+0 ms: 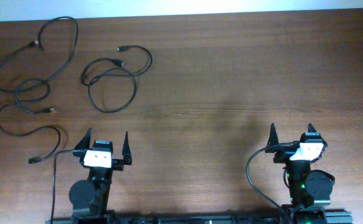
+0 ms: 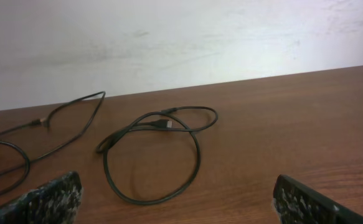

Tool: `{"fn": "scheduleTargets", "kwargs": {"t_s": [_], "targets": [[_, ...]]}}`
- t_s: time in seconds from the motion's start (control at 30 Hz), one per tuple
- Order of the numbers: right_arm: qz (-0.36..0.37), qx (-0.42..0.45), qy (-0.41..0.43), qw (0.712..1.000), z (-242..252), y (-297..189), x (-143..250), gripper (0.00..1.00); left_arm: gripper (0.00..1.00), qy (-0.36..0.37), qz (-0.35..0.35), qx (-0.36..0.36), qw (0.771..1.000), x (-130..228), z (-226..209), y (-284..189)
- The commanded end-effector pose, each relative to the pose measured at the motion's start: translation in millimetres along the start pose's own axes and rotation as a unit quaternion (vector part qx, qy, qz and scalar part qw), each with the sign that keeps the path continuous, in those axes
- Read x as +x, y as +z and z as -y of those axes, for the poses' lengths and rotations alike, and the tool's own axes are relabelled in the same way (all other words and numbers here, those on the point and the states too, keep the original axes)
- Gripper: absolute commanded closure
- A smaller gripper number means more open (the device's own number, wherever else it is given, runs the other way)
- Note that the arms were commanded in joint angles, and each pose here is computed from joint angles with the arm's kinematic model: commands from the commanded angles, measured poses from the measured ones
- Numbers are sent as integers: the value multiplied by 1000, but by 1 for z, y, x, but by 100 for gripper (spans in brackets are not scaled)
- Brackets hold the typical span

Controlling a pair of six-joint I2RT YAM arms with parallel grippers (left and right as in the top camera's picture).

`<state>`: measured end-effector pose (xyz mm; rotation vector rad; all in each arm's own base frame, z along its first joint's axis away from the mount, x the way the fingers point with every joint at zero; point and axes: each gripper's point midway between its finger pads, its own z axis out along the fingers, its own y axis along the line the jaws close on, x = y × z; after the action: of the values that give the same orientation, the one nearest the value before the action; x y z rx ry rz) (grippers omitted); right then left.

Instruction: Untangle cables

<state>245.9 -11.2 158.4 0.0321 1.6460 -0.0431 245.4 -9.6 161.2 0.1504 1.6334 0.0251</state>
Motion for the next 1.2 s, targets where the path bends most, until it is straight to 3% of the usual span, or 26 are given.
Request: {"fn": "scheduleTargets", "kwargs": {"t_s": [0.0,1.17], "targets": [[-2,2,-3,1000,1,0,3,1,1,-14,-3,-35,999,4,-12,0],[-2,2,-3,1000,1,0,3,1,1,-36,-10,-55,998,7,-18,-1]]}}
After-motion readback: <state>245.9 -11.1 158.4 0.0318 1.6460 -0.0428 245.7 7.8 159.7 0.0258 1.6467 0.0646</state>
